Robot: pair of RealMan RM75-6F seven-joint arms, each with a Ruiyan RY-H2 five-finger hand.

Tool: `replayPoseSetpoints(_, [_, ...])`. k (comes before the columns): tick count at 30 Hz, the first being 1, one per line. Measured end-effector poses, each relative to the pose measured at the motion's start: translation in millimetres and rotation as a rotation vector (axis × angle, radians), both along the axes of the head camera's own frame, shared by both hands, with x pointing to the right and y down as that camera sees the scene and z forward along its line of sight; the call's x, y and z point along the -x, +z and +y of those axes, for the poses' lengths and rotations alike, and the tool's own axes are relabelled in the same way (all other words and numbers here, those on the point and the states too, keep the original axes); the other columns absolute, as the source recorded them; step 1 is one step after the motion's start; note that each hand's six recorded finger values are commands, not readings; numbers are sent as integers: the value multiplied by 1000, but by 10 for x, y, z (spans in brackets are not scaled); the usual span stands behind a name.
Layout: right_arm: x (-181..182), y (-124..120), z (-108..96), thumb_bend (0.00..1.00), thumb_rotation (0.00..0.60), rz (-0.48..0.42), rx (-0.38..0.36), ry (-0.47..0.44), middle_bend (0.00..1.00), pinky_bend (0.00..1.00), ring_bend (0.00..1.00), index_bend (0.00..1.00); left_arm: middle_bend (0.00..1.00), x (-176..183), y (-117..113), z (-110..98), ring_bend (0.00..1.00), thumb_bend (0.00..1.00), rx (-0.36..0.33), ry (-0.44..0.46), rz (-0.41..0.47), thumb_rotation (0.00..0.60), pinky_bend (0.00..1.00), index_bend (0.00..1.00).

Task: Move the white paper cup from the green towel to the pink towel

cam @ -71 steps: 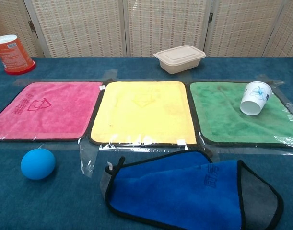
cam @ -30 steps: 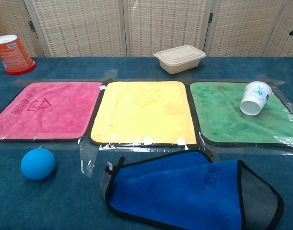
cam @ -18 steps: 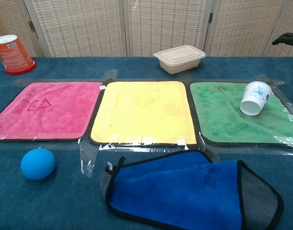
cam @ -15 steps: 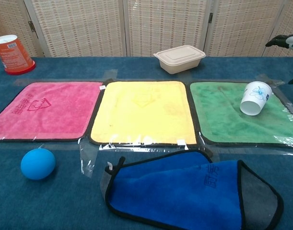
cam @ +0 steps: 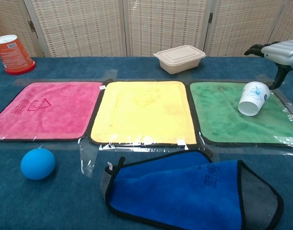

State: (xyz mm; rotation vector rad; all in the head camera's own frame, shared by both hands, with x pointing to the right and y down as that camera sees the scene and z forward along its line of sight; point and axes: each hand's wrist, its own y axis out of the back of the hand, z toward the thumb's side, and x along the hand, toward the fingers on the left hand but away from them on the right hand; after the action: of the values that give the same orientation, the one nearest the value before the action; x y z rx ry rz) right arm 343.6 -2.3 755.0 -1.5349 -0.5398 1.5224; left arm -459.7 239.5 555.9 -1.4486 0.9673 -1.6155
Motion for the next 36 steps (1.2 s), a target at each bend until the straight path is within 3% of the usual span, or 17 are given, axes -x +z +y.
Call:
replayPoseSetpoints(8, [378,-109,4,95,600,-141,-41,-61,0,0,0,0,39,-7,9,-1,58,323,-3,3,5,600,0,60])
replayPoseSetpoints(21, [1416,-505,229,94,600,-425,-69,-201,0,0,0,0,39,64,-17,28,58,323,-6,-14,6,600,0,60])
replayPoseSetpoints(26, [1379,-719,232,94,600,-392,-105,-231,0,0,0,0,39,65,-3,34,58,323,0,-11,7,600,0,60])
replayPoseSetpoints(31, [928,-848,213,94,600,-284,-125,-208,0,0,0,0,39,37,5,26,58,323,0,-4,12,600,0,60])
replayPoseSetpoints(36, [429,-818,324,94,600,-167,-90,-172,0,0,0,0,39,-9,24,22,58,322,4,8,20,600,0,60])
